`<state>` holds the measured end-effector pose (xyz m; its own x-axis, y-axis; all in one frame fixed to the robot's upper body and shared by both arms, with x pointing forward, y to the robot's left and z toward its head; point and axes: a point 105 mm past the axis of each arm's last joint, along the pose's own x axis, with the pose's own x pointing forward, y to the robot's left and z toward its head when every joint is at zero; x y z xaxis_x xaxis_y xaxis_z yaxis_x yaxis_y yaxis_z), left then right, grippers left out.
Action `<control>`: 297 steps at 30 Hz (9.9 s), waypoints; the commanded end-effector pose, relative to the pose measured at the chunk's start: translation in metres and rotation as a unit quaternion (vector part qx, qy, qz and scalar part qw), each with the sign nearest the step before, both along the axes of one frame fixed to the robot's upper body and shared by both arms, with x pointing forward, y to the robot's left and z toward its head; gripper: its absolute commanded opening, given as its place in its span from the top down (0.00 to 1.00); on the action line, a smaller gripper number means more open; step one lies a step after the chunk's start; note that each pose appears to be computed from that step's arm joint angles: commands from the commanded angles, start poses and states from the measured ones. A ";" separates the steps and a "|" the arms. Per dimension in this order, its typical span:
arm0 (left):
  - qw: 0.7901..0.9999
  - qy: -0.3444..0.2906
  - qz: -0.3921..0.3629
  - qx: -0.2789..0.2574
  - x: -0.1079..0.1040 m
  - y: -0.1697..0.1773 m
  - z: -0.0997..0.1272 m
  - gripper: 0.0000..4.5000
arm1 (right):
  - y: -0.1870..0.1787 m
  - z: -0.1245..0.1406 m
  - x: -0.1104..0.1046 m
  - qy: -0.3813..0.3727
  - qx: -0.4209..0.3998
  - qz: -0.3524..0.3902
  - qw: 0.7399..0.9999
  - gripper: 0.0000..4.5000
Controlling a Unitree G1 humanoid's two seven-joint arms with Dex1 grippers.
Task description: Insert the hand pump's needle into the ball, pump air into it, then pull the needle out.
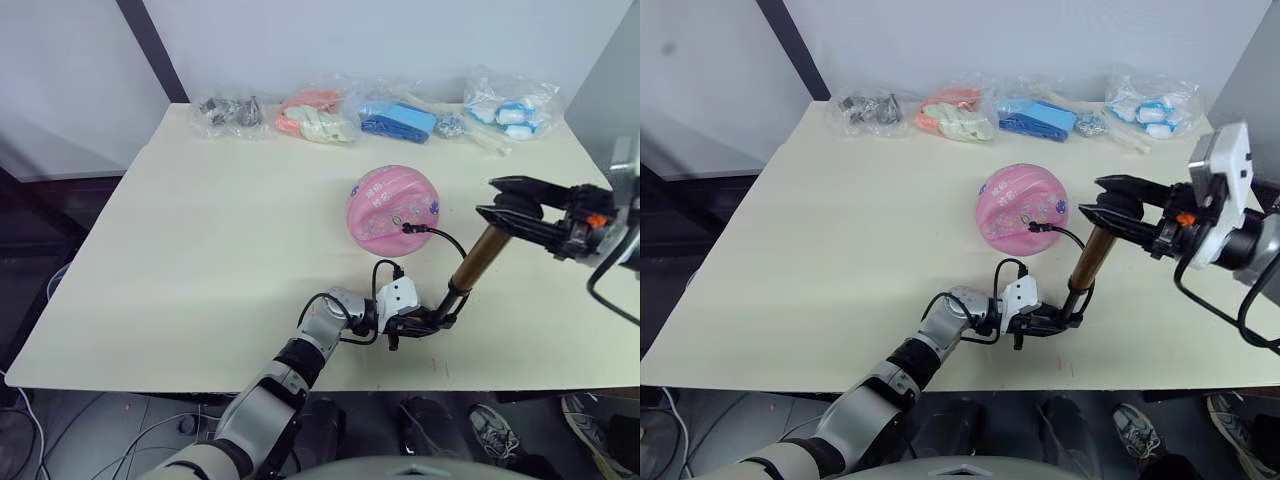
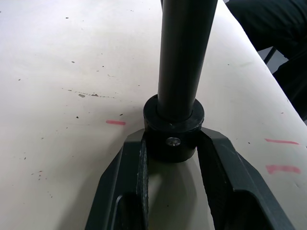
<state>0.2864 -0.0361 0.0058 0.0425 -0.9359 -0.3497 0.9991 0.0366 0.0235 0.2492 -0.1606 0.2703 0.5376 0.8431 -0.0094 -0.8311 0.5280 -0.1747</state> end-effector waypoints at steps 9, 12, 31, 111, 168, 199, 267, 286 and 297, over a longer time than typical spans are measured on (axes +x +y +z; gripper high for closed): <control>0.999 0.026 0.003 0.027 -0.007 0.008 -0.020 0.77 | 0.009 0.002 -0.013 -0.003 0.005 0.031 1.000 0.61; 0.999 0.025 0.002 0.027 -0.007 0.008 -0.020 0.77 | 0.016 -0.017 -0.013 0.014 0.007 0.035 0.999 0.61; 0.999 0.032 0.003 0.031 -0.007 0.010 -0.020 0.77 | 0.027 -0.128 -0.005 0.063 -0.015 0.001 0.998 0.61; 0.999 0.044 0.017 0.012 -0.005 0.007 -0.017 0.77 | 0.037 -0.105 -0.022 0.131 0.104 0.060 0.984 0.61; 0.999 0.028 0.018 0.005 -0.002 0.007 -0.014 0.77 | 0.018 -0.060 -0.011 0.049 0.010 0.052 0.997 0.61; 1.000 0.023 0.016 0.004 -0.003 0.010 -0.015 0.77 | 0.022 -0.086 -0.003 0.018 0.007 0.045 0.999 0.61; 0.999 -0.020 0.029 0.010 0.005 0.013 -0.018 0.77 | 0.021 -0.031 -0.030 0.061 -0.009 0.087 0.994 0.61; 0.999 -0.028 0.023 0.035 0.010 0.020 -0.022 0.77 | 0.040 -0.118 -0.030 0.101 -0.017 0.070 0.992 0.61; 0.999 -0.029 0.019 0.036 0.010 0.018 -0.023 0.77 | 0.038 -0.140 -0.023 0.095 -0.016 0.048 0.994 0.61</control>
<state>0.2950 -0.0307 -0.0004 0.0703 -0.9293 -0.3625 0.9899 0.0202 0.1401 0.2345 -0.1268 0.1480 0.4885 0.8685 -0.0839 -0.8709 0.4793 -0.1087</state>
